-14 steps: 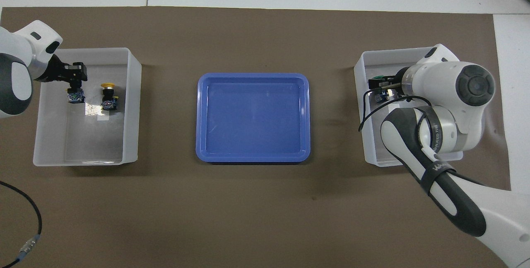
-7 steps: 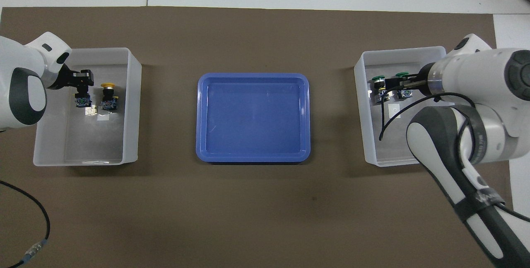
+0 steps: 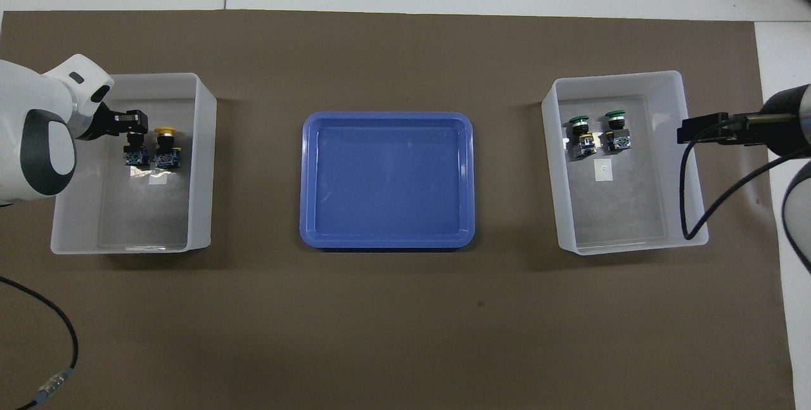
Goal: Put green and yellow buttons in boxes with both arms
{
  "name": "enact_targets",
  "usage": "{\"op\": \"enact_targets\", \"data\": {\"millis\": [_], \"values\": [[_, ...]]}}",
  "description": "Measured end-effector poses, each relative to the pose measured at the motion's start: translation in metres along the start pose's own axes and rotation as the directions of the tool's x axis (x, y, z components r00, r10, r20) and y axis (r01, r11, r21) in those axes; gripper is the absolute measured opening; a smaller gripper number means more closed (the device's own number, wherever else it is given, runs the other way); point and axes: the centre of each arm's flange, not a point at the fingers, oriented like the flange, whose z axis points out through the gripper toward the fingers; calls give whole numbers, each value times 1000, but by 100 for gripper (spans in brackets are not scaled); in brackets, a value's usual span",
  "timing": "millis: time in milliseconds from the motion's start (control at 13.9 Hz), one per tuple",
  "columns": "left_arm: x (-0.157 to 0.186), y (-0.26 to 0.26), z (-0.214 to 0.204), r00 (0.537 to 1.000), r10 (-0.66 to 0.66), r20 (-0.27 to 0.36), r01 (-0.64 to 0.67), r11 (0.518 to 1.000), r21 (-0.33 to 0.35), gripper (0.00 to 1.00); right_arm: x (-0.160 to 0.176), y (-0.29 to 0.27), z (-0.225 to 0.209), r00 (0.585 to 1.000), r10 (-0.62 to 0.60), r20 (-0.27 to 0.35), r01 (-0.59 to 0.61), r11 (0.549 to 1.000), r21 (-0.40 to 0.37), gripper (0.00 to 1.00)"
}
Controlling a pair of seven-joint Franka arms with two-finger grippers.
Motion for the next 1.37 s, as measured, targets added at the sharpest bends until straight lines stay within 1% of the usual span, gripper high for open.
{"op": "enact_targets", "data": {"millis": [144,288,360,432,648,792,1008,1224,1368], "values": [[9,2,-18,1000,6,17,-6,1000,-1,65,-3,0,-9,1000,0,28,0,1000,0,100],[21,5,-48,999,13,50,-12,1000,-5,64,-9,0,-5,996,0,88,1,1000,-1,100],[25,7,-64,997,17,75,-16,1000,-8,64,-12,0,-2,994,-1,113,1,1000,-1,100],[28,11,-80,994,23,106,-22,1000,-12,64,-13,-1,0,992,-2,123,3,1000,-1,100],[33,41,-144,981,69,180,-65,997,-27,64,-14,-6,1,992,-11,124,11,1000,-1,100],[29,68,-176,971,108,215,-103,994,-35,64,-14,-7,0,992,-14,123,15,1000,-6,100],[23,92,-191,961,143,236,-138,990,-41,64,-13,-8,0,993,-22,118,26,999,-30,100],[19,97,-200,960,152,236,-146,988,-43,64,-13,-8,0,993,-24,117,28,999,-33,100],[17,103,-211,962,158,223,-152,987,-43,63,-13,-9,0,993,-24,117,28,999,-32,100]]}}
